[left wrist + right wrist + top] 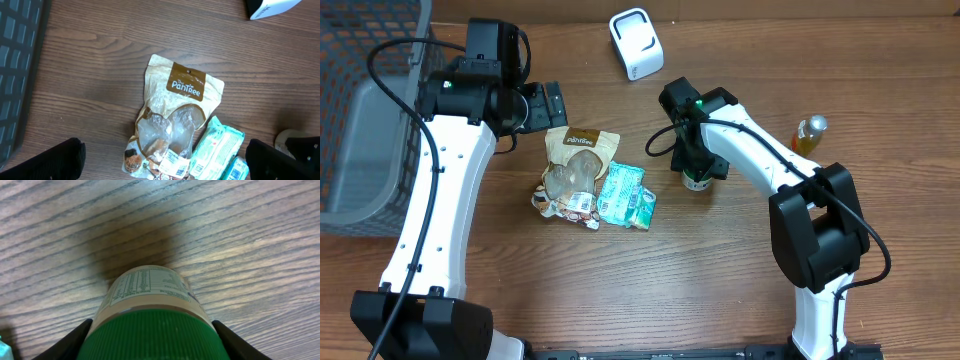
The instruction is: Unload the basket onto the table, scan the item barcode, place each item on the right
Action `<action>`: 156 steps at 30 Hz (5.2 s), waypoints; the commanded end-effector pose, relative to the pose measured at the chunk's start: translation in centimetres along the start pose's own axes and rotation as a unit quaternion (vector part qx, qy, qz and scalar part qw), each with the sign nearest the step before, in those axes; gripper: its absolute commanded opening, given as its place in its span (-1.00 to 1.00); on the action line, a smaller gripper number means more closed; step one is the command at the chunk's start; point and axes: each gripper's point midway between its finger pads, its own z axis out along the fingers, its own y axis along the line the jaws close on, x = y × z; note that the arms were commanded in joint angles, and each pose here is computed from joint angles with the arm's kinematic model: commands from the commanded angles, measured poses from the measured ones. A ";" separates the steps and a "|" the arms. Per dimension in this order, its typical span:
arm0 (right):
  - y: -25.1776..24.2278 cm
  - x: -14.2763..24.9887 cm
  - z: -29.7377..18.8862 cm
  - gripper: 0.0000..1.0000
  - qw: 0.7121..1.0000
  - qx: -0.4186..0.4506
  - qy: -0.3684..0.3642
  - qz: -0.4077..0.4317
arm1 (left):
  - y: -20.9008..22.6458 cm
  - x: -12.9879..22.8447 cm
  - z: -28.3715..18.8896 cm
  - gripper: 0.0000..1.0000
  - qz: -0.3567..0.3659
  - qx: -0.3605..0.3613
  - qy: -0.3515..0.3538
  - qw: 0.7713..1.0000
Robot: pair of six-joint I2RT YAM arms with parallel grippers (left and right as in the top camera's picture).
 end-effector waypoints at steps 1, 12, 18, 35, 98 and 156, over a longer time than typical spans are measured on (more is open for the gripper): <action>-0.4 0.0 -0.5 0.20 0.999 0.003 -0.002 -0.039 | -0.3 -0.3 -0.1 0.99 -0.003 0.005 -0.004 1.000; -0.2 0.1 -1.1 0.93 0.995 -0.028 0.022 -0.098 | -0.3 -0.3 -0.1 0.99 -0.003 0.005 -0.004 1.000; -0.4 -1.1 -3.5 1.00 0.995 -0.054 0.032 -0.080 | -0.3 -0.3 -0.1 0.99 -0.003 0.005 -0.004 1.000; 0.1 -0.2 0.0 0.92 0.994 -0.073 0.038 -0.076 | -0.3 -0.3 -0.1 0.99 -0.003 0.005 -0.004 1.000; 0.6 0.3 0.6 0.59 0.995 -0.043 0.015 -0.087 | -0.3 -0.3 -0.1 0.99 -0.003 0.005 -0.004 1.000; 3.4 10.4 -13.0 -0.31 0.849 -0.333 0.410 0.017 | -0.3 -0.3 -0.1 0.99 -0.003 0.005 -0.004 1.000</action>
